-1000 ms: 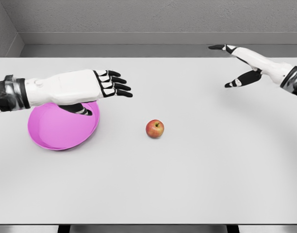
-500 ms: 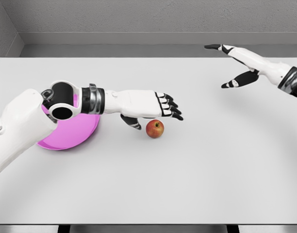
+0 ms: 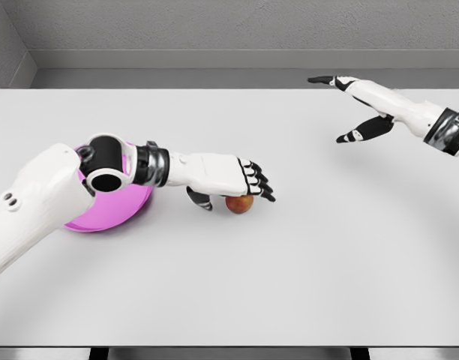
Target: Put the apple on the plate with both arms
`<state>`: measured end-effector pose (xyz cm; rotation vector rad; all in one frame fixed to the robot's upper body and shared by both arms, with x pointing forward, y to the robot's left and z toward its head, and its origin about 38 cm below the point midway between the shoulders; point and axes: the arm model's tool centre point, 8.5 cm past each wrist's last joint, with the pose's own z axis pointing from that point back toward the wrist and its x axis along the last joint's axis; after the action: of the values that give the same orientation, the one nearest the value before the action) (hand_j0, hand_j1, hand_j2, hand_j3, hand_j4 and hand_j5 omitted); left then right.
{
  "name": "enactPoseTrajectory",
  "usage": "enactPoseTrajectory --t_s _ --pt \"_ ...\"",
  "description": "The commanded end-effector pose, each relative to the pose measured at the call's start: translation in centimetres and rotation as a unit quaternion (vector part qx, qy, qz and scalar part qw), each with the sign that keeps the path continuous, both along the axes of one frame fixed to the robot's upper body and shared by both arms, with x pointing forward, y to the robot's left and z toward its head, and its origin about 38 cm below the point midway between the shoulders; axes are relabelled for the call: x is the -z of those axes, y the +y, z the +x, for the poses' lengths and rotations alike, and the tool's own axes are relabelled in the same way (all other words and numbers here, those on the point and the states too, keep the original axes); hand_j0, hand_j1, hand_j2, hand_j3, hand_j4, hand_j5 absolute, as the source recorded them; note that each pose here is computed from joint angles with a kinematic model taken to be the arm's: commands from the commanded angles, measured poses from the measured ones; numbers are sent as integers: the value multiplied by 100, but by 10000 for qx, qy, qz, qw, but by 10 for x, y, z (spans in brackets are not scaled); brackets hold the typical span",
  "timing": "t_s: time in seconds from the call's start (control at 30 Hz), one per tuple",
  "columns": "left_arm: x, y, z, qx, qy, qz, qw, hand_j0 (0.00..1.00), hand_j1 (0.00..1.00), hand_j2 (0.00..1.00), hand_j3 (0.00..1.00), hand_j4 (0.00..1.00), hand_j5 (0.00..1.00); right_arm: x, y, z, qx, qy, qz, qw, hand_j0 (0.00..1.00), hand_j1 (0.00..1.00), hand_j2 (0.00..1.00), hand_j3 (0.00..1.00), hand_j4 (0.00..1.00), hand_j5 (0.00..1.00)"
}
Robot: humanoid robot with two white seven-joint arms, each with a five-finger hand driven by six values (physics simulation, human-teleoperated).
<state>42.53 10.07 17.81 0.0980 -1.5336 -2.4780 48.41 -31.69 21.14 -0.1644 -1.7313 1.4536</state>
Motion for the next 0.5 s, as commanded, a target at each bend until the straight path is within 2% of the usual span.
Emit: enactPoseTrajectory --t_s 0.0,0.2,0.27,0.33,0.47 --pt "2 -5 -1 39 8 51 10000 100 100 100 100 100 100 -5 2 -1 -35 -59 33 10000 100 100 100 100 100 100" --pt "-3 -16 3 74 -28 -23 10000 100 100 100 100 100 100 -4 6 -4 -98 -73 36 9999 100 100 100 100 100 100" --pt "3 -12 9 -47 45 41 10000 100 100 100 100 100 100 -3 5 -4 -94 -65 37 9999 100 100 100 100 100 100" --pt "1 -9 14 -103 20 61 9999 100 100 100 100 100 100 -3 5 -4 -93 -66 29 9999 100 100 100 100 100 100" --pt "3 -11 12 -77 40 87 9999 96 96 96 96 96 96 -1 3 -6 -71 -43 18 10000 100 100 100 100 100 100"
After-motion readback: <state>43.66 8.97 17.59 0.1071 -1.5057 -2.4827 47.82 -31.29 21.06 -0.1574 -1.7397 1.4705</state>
